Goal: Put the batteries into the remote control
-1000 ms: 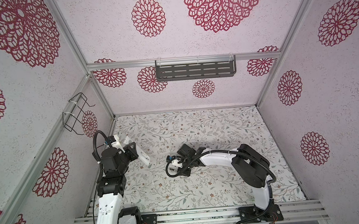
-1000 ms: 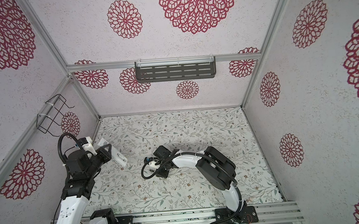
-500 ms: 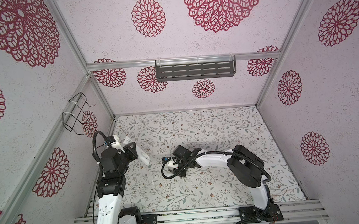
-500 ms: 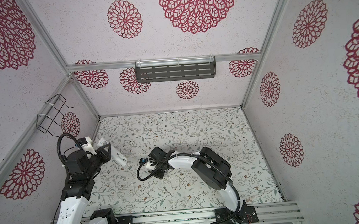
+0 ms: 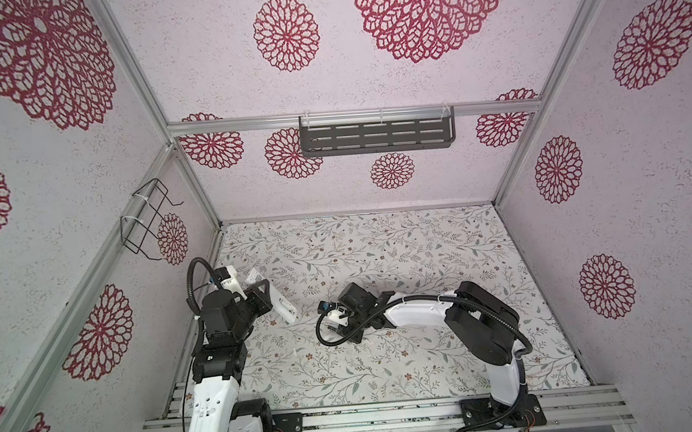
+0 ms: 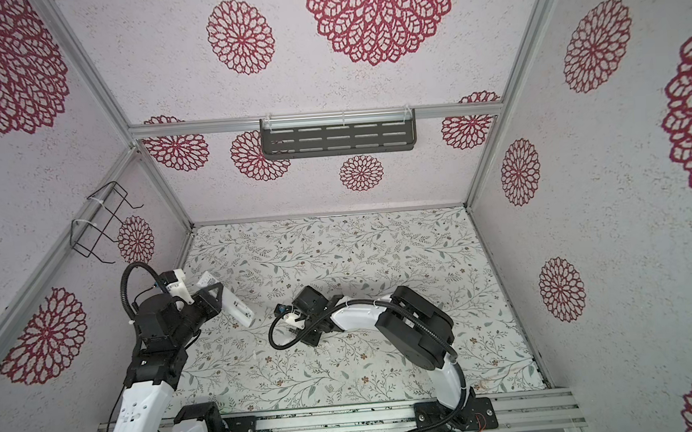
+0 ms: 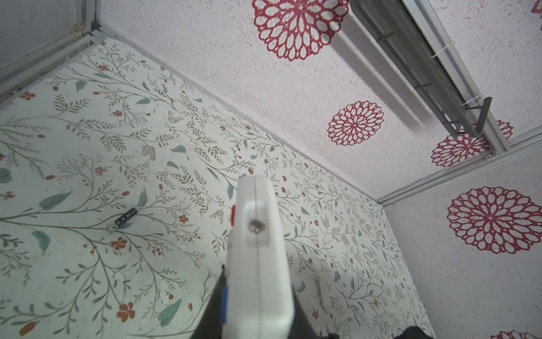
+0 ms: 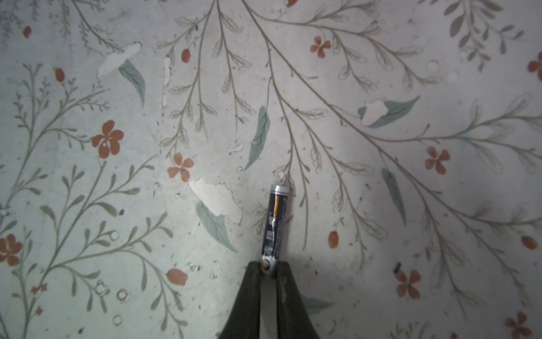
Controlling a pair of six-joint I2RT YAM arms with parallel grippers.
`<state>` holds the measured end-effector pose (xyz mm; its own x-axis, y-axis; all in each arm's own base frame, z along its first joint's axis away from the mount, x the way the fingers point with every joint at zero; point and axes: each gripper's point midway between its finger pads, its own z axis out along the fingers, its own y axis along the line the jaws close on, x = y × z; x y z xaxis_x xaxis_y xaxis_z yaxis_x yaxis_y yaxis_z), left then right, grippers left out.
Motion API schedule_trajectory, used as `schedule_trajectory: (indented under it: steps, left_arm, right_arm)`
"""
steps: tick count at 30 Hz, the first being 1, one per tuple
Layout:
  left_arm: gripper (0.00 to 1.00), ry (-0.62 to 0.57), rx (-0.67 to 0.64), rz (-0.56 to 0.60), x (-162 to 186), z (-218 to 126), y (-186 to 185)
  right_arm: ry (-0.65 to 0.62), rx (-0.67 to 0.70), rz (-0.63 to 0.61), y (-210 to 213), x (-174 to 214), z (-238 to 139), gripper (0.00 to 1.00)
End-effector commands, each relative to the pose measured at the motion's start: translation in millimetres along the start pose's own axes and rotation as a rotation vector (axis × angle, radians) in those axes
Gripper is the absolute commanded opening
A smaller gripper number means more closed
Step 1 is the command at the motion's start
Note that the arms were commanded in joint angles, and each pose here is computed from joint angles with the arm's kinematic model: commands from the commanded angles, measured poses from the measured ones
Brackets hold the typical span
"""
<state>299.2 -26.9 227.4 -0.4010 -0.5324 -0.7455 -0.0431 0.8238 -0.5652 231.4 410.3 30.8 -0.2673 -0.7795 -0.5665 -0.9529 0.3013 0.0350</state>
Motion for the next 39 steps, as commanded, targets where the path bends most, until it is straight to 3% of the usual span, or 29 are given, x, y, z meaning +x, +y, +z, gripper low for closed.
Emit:
schedule_trajectory:
  steps: [1, 16, 19, 23, 30, 39]
  left_arm:
    - [0.17, -0.039, 0.064, 0.001, -7.3, -0.2, -14.5]
    - [0.17, 0.060, 0.236, -0.078, 34.6, 20.8, -33.7]
    - [0.17, 0.057, 0.225, -0.074, 35.7, 19.5, -31.5]
    - [0.17, 0.037, 0.218, -0.066, 31.2, 17.7, -31.4]
    - [0.17, 0.044, 0.218, -0.064, 32.0, 18.8, -31.6]
    - [0.18, 0.035, 0.218, -0.055, 28.7, 18.7, -32.9]
  right_arm:
    - [-0.038, 0.036, 0.046, -2.5, -2.9, -18.6, 0.11]
    - [-0.175, 0.093, 0.082, 0.5, -11.5, -80.6, 0.11]
    - [-0.145, 0.118, 0.105, -4.5, -8.0, -78.4, 0.19]
    - [-0.069, 0.233, 0.190, -30.9, 7.9, -67.6, 0.37]
    - [-0.016, 0.280, 0.306, -59.9, 33.7, -58.8, 0.41]
    - [0.020, 0.281, 0.348, -76.3, 53.6, -49.0, 0.41]
